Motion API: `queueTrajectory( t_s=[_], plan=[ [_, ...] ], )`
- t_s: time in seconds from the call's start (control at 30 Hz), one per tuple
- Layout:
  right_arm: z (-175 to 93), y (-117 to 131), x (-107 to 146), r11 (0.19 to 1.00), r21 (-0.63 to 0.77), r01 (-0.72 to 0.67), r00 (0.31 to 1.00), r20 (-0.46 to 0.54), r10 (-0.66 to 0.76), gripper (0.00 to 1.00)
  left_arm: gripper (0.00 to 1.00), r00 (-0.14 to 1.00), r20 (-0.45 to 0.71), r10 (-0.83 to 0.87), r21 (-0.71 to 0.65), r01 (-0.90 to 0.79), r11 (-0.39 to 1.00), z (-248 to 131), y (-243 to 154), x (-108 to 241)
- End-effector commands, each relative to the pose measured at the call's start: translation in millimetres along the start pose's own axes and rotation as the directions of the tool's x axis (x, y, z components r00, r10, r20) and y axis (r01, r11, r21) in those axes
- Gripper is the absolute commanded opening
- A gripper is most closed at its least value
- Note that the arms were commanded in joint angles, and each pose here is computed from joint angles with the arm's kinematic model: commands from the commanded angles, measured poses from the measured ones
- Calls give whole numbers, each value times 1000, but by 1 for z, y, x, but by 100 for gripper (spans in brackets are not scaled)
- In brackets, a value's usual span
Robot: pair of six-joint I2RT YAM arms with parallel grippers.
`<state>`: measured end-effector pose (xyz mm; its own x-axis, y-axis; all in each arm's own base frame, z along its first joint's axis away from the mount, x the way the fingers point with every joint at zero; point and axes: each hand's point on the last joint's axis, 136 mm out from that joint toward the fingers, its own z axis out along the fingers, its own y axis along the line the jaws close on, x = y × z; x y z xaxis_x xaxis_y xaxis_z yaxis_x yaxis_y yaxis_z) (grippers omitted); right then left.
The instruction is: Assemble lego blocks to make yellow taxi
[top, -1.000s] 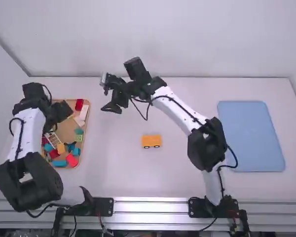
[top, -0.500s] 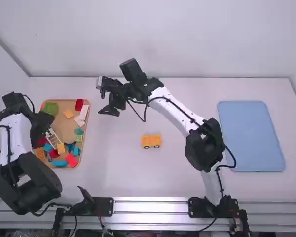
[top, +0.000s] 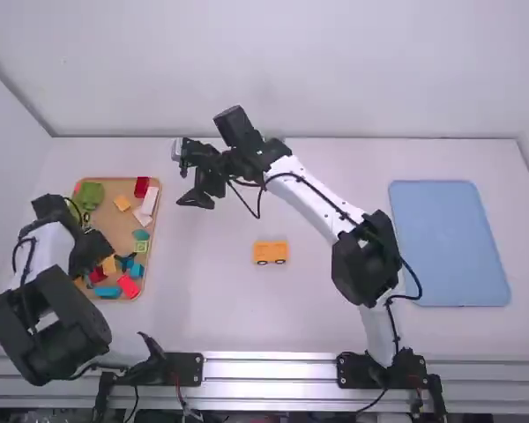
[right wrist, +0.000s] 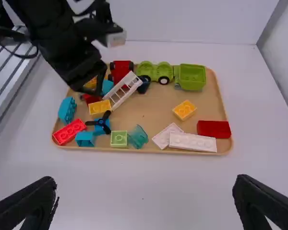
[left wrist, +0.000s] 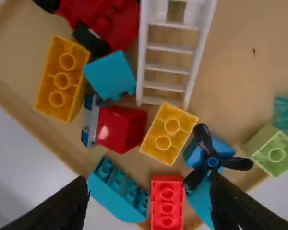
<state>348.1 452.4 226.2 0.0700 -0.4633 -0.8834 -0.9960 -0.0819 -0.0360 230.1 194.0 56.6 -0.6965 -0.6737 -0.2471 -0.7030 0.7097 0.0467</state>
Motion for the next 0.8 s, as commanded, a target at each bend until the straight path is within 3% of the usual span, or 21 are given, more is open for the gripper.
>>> queueTrajectory(
  t_s=[0.0,0.13,0.33,0.43,0.5,0.6,0.77],
  plan=[
    [0,-6,-4,1000,3,6,1000,13,-6,98,59,995,17,98,18,-98,995,3,-4,3],
    [0,-6,-4,1000,6,5,1000,11,-5,98,59,982,31,185,123,-188,974,7,-21,6],
    [-1,-11,0,999,35,-16,1000,-8,17,98,58,975,2,222,109,-221,969,22,-18,6],
    [-1,-13,1,999,47,-16,1000,-15,17,98,52,971,-38,237,108,-231,967,31,-18,5],
    [0,-13,1,999,46,-16,1000,-15,16,98,40,963,-74,260,105,-252,962,36,-17,4],
    [-1,-13,1,999,46,-16,1000,-15,17,98,31,962,-100,254,87,-246,965,38,-14,1],
    [-1,-14,1,999,49,-16,1000,-14,17,98,36,948,-78,308,76,-302,950,40,-13,-6]
  ],
)
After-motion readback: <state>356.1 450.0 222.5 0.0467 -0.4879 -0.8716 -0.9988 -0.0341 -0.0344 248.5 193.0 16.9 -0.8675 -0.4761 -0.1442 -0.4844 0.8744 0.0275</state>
